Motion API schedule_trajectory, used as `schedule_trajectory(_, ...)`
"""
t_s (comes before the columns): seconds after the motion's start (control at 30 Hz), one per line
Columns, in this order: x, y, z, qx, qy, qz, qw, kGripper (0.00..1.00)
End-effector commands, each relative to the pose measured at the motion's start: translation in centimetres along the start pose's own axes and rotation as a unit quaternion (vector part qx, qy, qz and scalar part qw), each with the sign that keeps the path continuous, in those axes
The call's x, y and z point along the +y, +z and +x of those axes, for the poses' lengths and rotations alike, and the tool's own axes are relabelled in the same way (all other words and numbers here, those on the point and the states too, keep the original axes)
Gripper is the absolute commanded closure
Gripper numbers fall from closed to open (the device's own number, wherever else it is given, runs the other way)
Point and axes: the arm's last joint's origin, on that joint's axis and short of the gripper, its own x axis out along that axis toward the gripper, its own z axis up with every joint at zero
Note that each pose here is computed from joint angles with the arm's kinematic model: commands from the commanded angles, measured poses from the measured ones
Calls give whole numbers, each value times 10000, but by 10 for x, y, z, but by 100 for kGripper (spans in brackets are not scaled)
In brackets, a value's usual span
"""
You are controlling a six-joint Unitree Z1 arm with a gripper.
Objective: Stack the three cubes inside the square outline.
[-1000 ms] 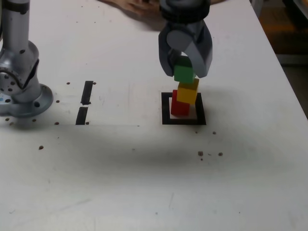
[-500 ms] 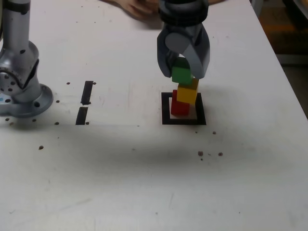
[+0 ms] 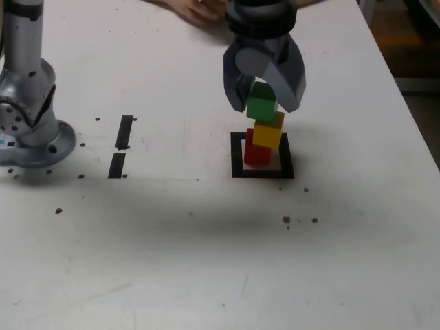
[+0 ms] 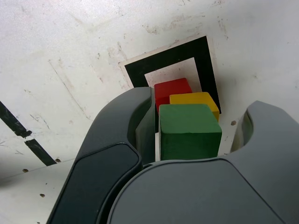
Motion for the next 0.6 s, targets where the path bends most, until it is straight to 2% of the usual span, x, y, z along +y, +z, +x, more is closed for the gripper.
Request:
schedule_trajectory(0.0, 1, 0, -2, -43, 10, -14, 10000, 22)
schedule_trajectory(0.17, 0, -2, -4, -26, 6, -12, 10000, 13)
schedule_trajectory(0.37, -1, -6, -9, 8, 1, -22, 10000, 7)
schedule_trajectory(0.57, -4, -24, -29, 66, 108, -105, 9999, 3)
